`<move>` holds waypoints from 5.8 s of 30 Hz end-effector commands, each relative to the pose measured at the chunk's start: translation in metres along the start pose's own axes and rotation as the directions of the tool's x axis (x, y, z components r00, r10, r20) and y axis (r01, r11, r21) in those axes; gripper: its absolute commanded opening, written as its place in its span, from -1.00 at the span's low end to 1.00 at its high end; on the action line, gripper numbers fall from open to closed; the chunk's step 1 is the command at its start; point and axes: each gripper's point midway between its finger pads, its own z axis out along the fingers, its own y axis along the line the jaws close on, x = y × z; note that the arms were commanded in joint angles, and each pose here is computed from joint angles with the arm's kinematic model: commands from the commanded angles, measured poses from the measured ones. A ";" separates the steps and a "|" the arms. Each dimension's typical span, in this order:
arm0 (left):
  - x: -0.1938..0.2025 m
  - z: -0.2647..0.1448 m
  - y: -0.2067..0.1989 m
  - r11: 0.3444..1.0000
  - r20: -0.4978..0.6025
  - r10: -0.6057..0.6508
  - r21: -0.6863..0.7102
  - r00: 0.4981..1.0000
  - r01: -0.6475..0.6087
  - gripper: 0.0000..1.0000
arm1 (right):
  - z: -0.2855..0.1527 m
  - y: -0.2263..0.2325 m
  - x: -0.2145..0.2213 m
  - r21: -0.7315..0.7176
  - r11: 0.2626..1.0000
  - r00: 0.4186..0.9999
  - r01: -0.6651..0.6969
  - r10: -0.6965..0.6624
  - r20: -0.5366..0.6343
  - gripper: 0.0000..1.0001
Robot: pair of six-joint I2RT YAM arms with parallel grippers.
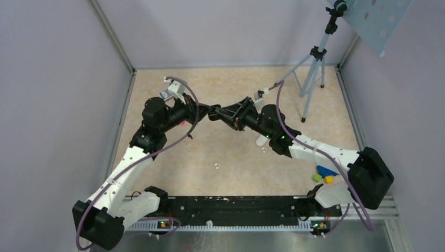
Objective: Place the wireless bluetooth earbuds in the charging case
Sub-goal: Pass from the left arm to the right, then pass from the right arm to the left
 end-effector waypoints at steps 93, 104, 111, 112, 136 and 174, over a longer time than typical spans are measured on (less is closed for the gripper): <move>0.019 -0.035 -0.091 0.777 -0.537 -0.251 0.385 0.805 0.499 0.57 | -0.067 0.022 0.015 -0.592 0.627 0.496 0.506 -0.773 -0.395 -1.00; 0.015 -0.037 -0.096 0.757 -0.544 -0.244 0.411 0.803 0.508 0.44 | -0.067 0.023 0.022 -0.617 0.619 0.484 0.486 -0.779 -0.399 -1.00; 0.016 -0.039 -0.099 0.754 -0.546 -0.237 0.418 0.804 0.506 0.37 | -0.065 0.025 0.028 -0.631 0.605 0.468 0.486 -0.790 -0.397 -1.00; 0.016 -0.039 -0.099 0.755 -0.545 -0.237 0.418 0.804 0.506 0.36 | -0.065 0.026 0.030 -0.632 0.604 0.463 0.486 -0.791 -0.399 -1.00; 0.028 -0.034 -0.098 0.747 -0.586 -0.236 0.401 0.776 0.530 0.31 | -0.065 0.037 0.035 -0.660 0.580 0.453 0.477 -0.806 -0.381 -1.00; 0.037 -0.024 -0.092 0.772 -0.581 -0.241 0.371 0.778 0.516 -0.19 | -0.067 0.036 0.036 -0.658 0.585 0.450 0.475 -0.804 -0.389 -1.00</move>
